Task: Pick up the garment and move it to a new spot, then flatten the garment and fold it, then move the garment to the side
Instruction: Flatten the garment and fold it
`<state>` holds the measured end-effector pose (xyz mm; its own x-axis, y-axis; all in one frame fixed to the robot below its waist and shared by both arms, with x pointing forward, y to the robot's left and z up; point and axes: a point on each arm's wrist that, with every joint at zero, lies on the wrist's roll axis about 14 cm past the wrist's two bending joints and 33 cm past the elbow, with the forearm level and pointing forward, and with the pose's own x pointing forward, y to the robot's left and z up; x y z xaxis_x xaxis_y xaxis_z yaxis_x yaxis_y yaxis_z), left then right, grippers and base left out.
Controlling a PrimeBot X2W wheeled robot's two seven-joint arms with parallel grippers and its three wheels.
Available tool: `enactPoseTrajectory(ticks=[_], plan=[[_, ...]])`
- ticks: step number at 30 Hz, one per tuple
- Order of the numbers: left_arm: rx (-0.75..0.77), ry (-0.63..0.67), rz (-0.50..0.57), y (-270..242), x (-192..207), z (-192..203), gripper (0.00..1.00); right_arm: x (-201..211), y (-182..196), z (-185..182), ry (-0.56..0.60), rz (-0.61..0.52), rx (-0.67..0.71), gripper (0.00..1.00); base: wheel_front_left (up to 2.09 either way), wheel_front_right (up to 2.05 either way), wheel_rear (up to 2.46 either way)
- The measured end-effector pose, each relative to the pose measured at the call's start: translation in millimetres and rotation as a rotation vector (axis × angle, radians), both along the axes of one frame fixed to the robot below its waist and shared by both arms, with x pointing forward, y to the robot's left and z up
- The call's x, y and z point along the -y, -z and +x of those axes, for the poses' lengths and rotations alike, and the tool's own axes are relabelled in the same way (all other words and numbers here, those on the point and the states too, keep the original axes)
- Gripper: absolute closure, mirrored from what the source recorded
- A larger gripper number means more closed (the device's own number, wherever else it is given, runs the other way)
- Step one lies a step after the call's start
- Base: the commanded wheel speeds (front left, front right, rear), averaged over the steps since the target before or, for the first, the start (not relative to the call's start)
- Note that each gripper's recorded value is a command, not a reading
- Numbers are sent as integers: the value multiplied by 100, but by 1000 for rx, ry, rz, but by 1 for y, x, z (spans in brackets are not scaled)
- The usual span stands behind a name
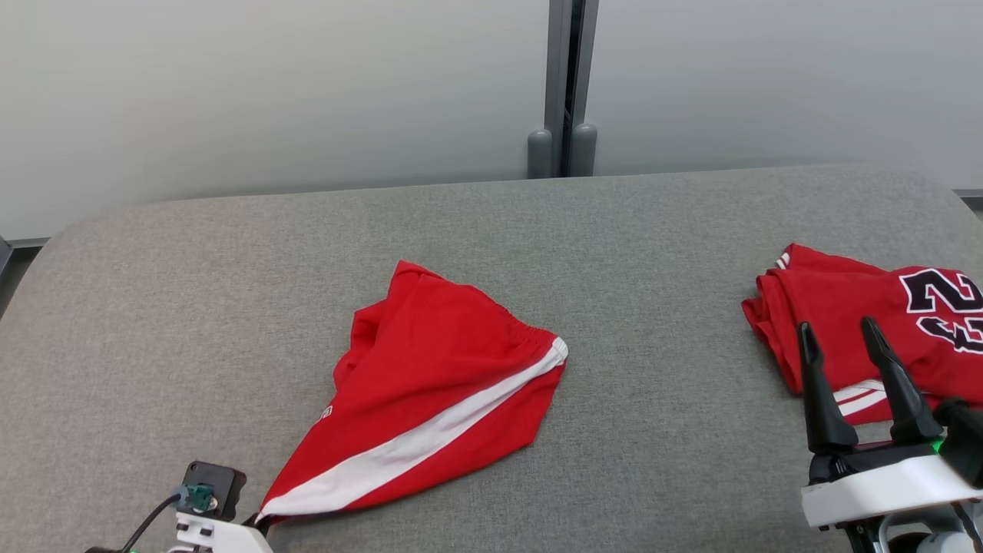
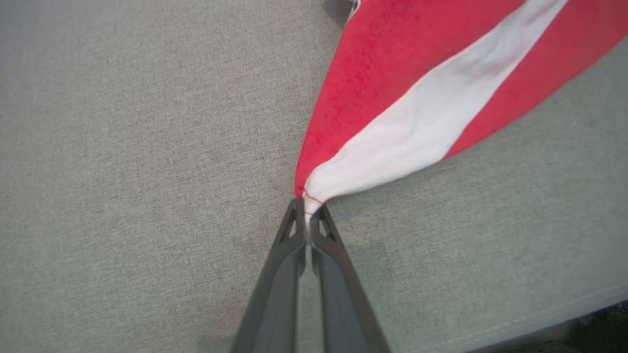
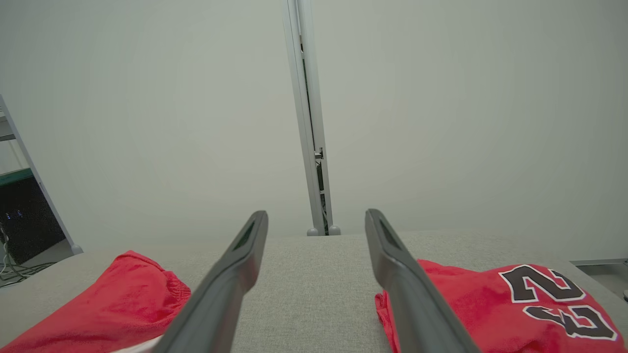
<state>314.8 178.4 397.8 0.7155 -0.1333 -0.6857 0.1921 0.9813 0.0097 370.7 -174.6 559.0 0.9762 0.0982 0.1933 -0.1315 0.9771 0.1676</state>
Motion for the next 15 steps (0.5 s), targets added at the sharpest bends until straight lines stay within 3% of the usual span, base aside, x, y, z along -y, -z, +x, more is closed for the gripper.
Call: enactPoseTrajectory(ticks=[2, 3, 4, 5, 15], plan=[[-15, -18, 2, 6, -5, -5, 100, -1, 0, 1, -4, -1, -4, 0, 0, 0, 0], [-19, -23, 3, 8, -7, -6, 84, -2, 1, 1, -7, 0, -8, 0, 0, 0, 0], [-20, -31, -4, 10, -7, -7, 52, -3, 3, 1, -9, 0, -15, 0, 0, 0, 0], [-15, -39, -15, 11, -6, -7, 0, -3, 4, 2, -11, 1, -20, 0, 0, 0, 0], [111, -103, -111, -13, 5, 9, 0, -7, 9, 0, -22, 4, -42, 0, 0, 0, 0]])
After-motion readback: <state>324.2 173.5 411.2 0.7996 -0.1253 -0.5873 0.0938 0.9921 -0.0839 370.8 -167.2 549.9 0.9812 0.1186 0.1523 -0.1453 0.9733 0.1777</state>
